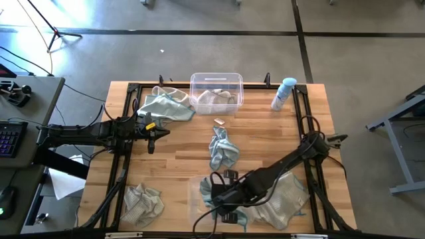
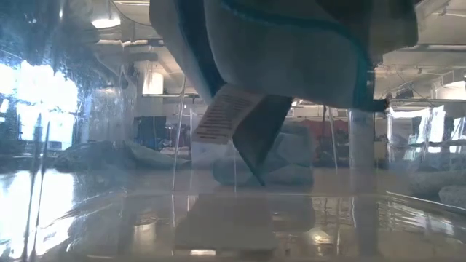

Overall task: Sort microfiber towel by color & place in baskets
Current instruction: Put the middle right blue towel into the bottom transparent bin, then put the top left blue towel into the bottom transparent bin

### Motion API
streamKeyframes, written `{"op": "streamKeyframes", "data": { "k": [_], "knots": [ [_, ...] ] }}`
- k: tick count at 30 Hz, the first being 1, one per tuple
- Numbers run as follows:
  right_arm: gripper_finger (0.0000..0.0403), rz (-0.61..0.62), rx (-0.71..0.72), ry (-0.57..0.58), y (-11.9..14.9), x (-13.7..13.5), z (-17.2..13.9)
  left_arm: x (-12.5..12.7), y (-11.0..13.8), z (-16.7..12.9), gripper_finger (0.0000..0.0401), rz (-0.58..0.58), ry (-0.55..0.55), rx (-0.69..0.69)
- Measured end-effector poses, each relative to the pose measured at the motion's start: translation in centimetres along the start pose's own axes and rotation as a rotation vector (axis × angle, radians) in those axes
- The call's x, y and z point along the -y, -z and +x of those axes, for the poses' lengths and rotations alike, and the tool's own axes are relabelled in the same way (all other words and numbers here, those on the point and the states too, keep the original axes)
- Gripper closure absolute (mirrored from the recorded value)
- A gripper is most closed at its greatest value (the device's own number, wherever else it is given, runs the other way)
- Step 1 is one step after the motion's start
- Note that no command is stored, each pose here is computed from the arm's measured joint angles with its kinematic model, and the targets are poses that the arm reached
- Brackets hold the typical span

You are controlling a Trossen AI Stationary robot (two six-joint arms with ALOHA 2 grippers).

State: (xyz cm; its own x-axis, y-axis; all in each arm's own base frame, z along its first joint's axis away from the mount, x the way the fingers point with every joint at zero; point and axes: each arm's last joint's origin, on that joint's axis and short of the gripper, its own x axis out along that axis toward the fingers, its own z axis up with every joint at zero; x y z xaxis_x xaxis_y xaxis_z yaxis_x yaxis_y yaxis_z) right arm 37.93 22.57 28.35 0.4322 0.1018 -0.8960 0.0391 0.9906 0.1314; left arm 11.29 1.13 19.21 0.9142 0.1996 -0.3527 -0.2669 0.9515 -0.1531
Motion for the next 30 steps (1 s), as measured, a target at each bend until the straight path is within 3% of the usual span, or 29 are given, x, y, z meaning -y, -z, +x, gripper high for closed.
{"op": "streamKeyframes", "data": {
  "k": [14,19,30],
  "knots": [
    [0.0354,-0.001,-0.002,0.023,0.0,0.1,0.7,0.0,0.1,0.0,0.0401,0.039,-0.001,-0.008],
    [0.0334,-0.008,-0.08,0.008,0.5,0.0,2.0,0.0,0.1,0.0,0.0401,0.038,-0.002,-0.008],
    [0.0244,-0.026,-0.074,0.018,0.2,0.4,1.6,0.0,0.2,0.0,0.0401,0.039,-0.004,-0.022]
  ]
}}
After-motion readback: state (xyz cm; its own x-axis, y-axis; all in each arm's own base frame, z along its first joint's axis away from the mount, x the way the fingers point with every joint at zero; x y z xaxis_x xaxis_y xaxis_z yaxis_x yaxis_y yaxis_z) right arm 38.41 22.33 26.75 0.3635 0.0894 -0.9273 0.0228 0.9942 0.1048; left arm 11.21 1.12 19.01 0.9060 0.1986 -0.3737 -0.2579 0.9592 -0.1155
